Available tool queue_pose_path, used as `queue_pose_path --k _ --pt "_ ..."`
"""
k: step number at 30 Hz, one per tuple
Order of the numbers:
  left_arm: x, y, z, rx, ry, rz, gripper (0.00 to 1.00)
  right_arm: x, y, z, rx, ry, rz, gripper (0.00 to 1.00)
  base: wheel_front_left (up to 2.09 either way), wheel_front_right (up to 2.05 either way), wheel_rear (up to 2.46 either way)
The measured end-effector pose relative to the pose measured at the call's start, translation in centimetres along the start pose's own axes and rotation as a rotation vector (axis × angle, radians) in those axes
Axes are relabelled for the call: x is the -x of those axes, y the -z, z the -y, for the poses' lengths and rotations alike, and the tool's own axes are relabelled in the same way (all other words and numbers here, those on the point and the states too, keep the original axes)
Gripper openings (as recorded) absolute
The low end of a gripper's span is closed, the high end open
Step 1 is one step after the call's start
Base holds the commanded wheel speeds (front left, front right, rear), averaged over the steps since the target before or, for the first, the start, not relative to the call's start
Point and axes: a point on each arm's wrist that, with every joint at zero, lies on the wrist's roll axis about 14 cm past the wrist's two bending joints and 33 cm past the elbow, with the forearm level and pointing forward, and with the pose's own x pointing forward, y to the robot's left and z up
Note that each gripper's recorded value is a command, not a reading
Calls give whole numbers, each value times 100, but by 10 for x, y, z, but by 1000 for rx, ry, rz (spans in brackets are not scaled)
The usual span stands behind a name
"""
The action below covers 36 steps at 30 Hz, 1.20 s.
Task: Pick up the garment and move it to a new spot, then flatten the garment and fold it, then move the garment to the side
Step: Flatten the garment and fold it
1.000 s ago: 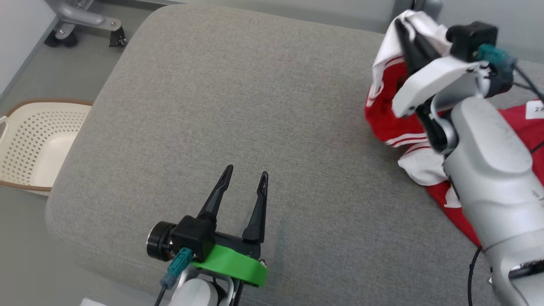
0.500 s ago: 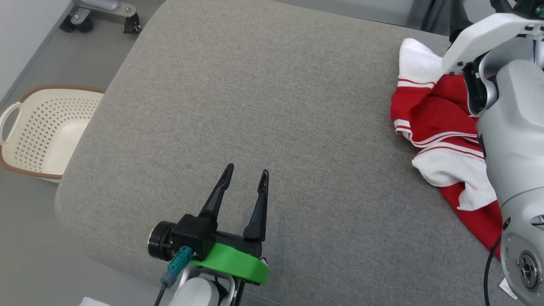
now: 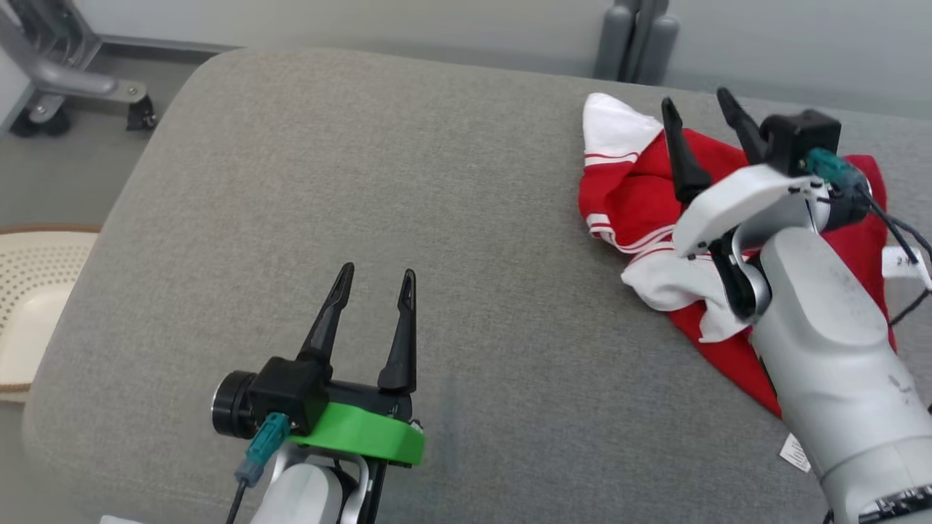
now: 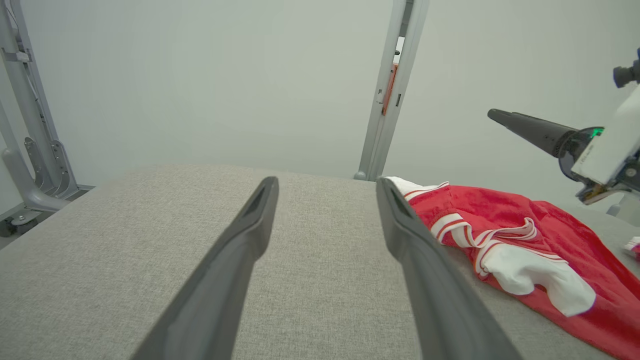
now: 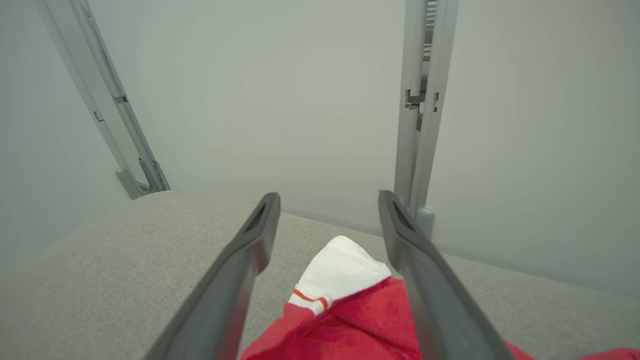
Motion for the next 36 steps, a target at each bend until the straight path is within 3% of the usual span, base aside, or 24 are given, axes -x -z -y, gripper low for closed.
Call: queue_pose_path --k 10,19,25,36 --pt "-11 -6 29 13 97 29 100 103 1 45 -66 120 58 100 0 0 0" --pt "-6 15 43 28 150 -32 100 171 -2 57 -118 258 118 100 0 0 0" --pt "-3 22 47 34 166 -55 100 188 11 53 -101 280 76 100 0 0 0" --pt "-3 27 46 34 169 -69 100 171 26 35 -48 197 -2 100 0 0 0"
